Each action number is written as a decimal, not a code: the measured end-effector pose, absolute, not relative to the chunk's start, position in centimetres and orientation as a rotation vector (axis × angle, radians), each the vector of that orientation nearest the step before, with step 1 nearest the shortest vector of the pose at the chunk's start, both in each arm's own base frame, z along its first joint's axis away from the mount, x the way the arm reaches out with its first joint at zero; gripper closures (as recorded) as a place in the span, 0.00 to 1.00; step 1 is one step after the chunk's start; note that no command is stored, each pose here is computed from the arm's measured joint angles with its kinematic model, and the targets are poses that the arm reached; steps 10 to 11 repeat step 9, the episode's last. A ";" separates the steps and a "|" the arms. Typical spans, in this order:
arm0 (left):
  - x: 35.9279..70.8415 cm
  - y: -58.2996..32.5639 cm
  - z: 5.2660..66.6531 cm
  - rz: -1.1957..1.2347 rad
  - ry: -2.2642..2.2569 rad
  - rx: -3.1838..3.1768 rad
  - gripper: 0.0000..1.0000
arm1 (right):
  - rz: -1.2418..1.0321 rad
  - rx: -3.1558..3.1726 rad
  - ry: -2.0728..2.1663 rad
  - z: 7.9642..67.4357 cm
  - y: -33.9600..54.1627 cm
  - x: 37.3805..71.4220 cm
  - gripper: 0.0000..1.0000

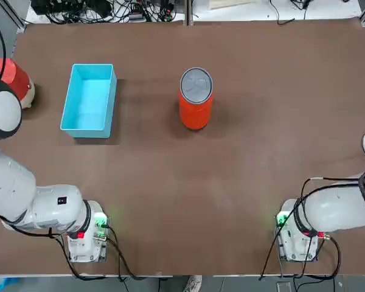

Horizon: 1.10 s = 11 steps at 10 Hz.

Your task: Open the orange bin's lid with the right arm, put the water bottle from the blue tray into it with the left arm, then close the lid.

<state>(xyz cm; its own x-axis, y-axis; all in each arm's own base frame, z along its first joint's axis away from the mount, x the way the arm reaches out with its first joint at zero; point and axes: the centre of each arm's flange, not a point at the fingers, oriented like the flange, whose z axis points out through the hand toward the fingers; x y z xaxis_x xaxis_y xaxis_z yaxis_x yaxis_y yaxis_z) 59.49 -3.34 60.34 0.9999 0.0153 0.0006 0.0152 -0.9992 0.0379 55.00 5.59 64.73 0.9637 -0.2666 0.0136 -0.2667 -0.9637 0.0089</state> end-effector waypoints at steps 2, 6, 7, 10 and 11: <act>59.5 -3.4 60.3 0.001 0.024 3.104 0.00 | 0.011 3.112 -0.312 64.5 0.7 55.2 0.71; 59.5 -3.5 60.3 0.001 0.024 3.103 0.00 | 0.005 3.094 -0.226 63.7 0.4 55.3 0.11; 59.5 -3.5 60.3 0.001 0.024 3.103 0.00 | 0.002 3.093 -0.200 63.6 0.3 55.3 0.00; 59.5 -3.5 60.3 0.001 0.025 3.103 0.00 | -0.001 3.093 -0.187 63.3 0.0 55.3 0.00; 59.5 -3.5 60.3 0.001 0.025 3.103 0.00 | -0.001 3.093 -0.187 63.3 0.0 55.3 0.00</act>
